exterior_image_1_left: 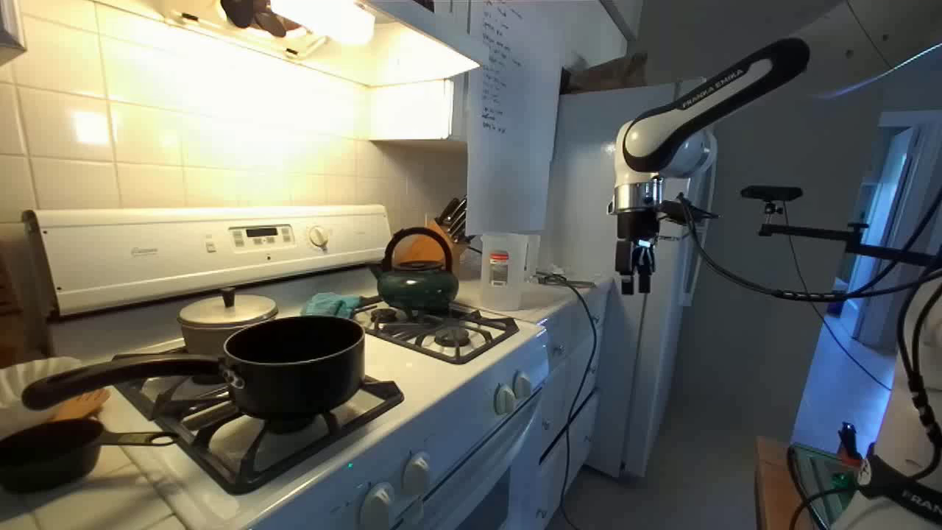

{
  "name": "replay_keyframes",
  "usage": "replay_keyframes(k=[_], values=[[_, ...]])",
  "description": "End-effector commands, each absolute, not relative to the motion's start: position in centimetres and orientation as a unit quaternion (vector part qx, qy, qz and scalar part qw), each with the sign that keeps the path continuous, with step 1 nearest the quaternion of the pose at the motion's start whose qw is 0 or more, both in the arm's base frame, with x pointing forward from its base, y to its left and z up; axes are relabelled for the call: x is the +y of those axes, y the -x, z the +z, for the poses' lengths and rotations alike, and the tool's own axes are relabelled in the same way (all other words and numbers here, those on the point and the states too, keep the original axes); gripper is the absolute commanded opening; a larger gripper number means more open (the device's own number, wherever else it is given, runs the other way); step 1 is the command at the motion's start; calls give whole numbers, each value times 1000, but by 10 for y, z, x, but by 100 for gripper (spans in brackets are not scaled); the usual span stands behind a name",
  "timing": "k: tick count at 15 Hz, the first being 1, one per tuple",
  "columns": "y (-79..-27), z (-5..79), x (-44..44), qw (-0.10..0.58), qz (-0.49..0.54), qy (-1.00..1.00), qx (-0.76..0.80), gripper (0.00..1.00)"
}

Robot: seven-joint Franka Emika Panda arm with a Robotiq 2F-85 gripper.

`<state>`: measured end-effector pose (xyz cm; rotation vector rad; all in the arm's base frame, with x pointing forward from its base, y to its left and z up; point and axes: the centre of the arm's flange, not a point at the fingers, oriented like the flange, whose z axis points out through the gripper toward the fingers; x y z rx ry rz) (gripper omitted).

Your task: Move the jar and the tea kettle to the left

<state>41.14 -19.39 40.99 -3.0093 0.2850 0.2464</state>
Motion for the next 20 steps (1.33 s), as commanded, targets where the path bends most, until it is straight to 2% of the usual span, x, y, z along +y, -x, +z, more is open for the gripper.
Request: replay_keyframes(k=[1, 13, 20], values=[[-411, 410, -194, 54, 81, 991, 94, 100], [-411, 410, -194, 54, 81, 991, 94, 100], [-465, 444, -235, 46, -35, 964, 260, 100]])
